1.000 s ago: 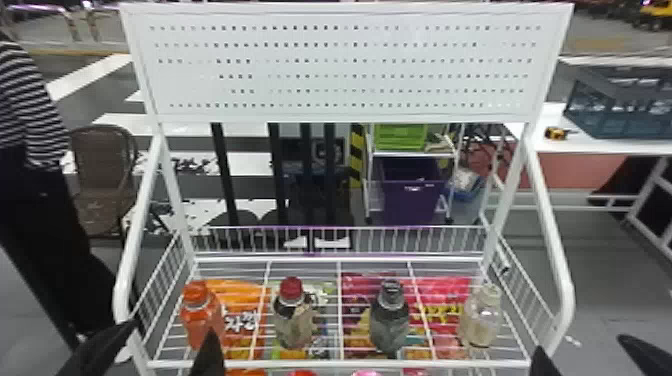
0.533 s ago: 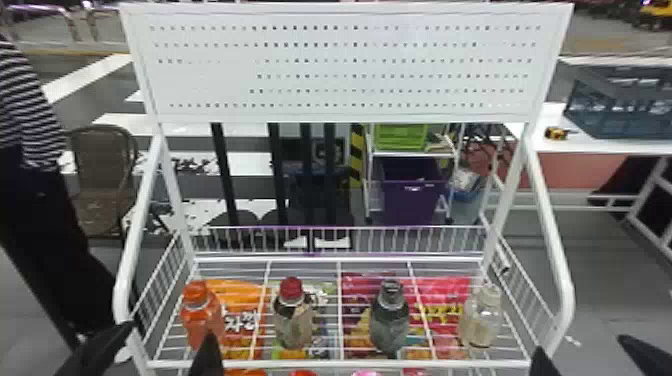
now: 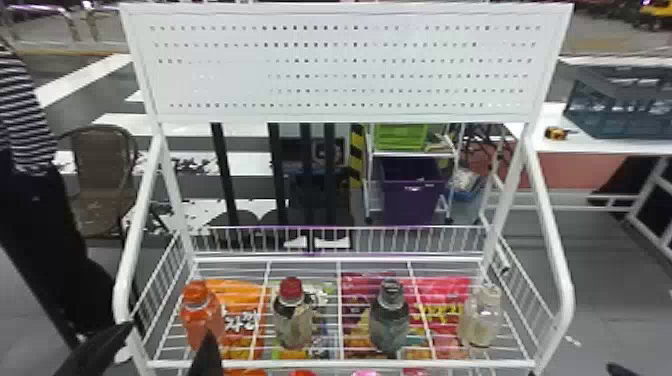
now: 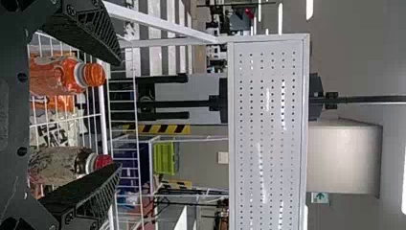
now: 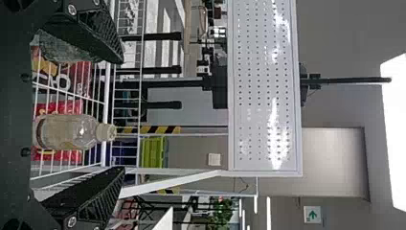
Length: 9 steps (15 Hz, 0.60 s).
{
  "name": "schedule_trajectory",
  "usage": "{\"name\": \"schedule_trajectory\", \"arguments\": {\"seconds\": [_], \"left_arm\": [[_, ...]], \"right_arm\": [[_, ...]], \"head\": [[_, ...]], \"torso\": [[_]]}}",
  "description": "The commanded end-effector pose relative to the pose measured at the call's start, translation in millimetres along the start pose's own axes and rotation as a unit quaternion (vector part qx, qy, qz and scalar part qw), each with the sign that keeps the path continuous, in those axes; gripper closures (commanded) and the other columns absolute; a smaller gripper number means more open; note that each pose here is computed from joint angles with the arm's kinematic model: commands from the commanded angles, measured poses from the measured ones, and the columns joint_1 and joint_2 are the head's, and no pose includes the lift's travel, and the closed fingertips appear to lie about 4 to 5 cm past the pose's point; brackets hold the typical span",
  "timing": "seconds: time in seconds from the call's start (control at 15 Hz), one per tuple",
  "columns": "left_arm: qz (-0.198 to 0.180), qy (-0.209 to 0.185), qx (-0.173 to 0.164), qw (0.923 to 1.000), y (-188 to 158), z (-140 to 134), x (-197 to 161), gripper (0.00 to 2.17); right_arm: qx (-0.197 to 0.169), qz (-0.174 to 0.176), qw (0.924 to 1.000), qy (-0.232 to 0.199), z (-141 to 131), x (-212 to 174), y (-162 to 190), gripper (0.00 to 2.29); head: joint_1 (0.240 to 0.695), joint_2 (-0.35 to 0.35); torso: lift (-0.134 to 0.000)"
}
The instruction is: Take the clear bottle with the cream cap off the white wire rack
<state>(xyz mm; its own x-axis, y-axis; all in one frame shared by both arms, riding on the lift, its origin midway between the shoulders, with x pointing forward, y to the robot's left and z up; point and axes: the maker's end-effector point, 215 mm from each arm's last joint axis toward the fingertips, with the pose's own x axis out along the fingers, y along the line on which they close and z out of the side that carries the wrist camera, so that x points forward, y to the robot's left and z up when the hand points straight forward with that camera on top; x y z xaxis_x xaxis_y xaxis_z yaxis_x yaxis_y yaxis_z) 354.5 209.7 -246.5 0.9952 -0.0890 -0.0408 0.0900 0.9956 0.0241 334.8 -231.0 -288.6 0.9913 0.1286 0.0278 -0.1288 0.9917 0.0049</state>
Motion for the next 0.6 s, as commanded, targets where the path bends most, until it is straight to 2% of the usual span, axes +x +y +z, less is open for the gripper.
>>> {"name": "schedule_trajectory", "arguments": {"seconds": [0.0, 0.13, 0.27, 0.4, 0.53], "left_arm": [[-0.001, 0.000, 0.000, 1.0000, -1, 2, -1, 0.13], [-0.003, 0.001, -0.001, 1.0000, -3, 4, -1, 0.13], [-0.004, 0.006, 0.000, 1.0000, -5, 1, -1, 0.13], [-0.008, 0.012, -0.002, 0.9999, -9, -3, -1, 0.13], [-0.011, 0.027, -0.001, 0.9996, -13, -11, 1, 0.13]], "right_arm": [[0.005, -0.011, 0.9998, 0.014, -43, 7, -8, 0.11], [0.010, -0.016, 0.9993, 0.034, -81, 19, -13, 0.11], [0.002, -0.018, 0.9997, 0.017, -96, 37, -18, 0.11], [0.003, -0.019, 0.9995, 0.026, -119, 59, -22, 0.11], [-0.001, -0.017, 0.9995, 0.025, -130, 81, -23, 0.11]], "head": [[0.499, 0.000], [0.499, 0.000], [0.499, 0.000], [0.499, 0.000], [0.499, 0.000]], "torso": [[0.000], [0.000], [0.000], [0.000], [0.000]]}}
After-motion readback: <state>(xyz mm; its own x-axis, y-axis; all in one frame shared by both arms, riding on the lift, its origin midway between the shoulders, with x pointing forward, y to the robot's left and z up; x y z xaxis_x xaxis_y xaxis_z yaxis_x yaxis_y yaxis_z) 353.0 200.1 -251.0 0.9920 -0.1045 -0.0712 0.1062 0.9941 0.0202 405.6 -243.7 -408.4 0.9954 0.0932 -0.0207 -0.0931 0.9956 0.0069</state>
